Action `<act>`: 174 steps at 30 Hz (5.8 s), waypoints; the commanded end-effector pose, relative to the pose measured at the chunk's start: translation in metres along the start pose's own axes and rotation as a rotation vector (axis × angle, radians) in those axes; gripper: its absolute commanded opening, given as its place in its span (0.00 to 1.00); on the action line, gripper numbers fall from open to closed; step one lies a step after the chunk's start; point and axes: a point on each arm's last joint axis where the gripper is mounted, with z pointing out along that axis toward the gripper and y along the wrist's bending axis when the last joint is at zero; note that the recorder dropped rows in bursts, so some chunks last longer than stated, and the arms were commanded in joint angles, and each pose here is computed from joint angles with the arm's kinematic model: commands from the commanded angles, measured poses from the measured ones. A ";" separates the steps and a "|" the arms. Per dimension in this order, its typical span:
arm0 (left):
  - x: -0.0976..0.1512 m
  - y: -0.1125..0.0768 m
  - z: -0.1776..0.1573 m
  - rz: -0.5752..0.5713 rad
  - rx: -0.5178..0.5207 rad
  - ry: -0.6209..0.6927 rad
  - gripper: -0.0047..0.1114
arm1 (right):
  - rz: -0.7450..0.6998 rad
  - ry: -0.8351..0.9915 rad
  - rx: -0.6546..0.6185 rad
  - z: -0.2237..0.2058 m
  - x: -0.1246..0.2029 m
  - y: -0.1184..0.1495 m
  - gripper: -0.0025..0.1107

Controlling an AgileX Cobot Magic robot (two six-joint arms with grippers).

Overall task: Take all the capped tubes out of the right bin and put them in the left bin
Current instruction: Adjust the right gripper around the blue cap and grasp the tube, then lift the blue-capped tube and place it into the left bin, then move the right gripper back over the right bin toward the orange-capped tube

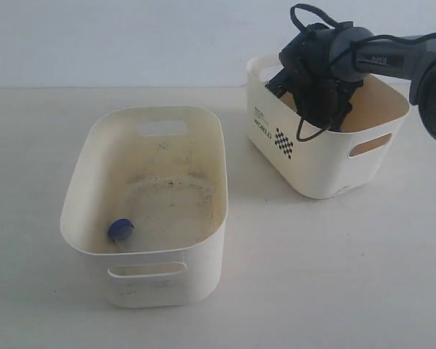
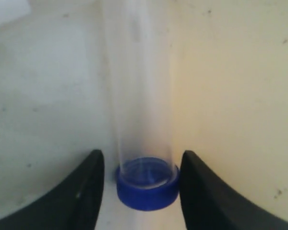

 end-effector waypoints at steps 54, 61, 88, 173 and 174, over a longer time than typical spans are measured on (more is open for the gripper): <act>-0.002 0.000 0.000 -0.016 0.001 -0.008 0.08 | 0.365 -0.300 -0.797 -0.304 0.120 0.040 0.02; -0.002 0.000 0.000 -0.016 0.001 -0.008 0.08 | 0.280 -0.318 -0.834 -0.293 0.124 0.099 0.07; -0.002 0.000 0.000 -0.016 0.001 -0.008 0.08 | 0.292 -0.565 -0.741 -0.245 0.042 -0.008 0.49; -0.002 0.000 0.000 -0.016 0.001 -0.008 0.08 | 0.637 -0.138 -0.658 -0.167 0.026 0.001 0.02; -0.002 0.000 0.000 -0.016 0.001 -0.008 0.08 | 0.651 -0.133 -0.660 -0.167 0.026 0.001 0.02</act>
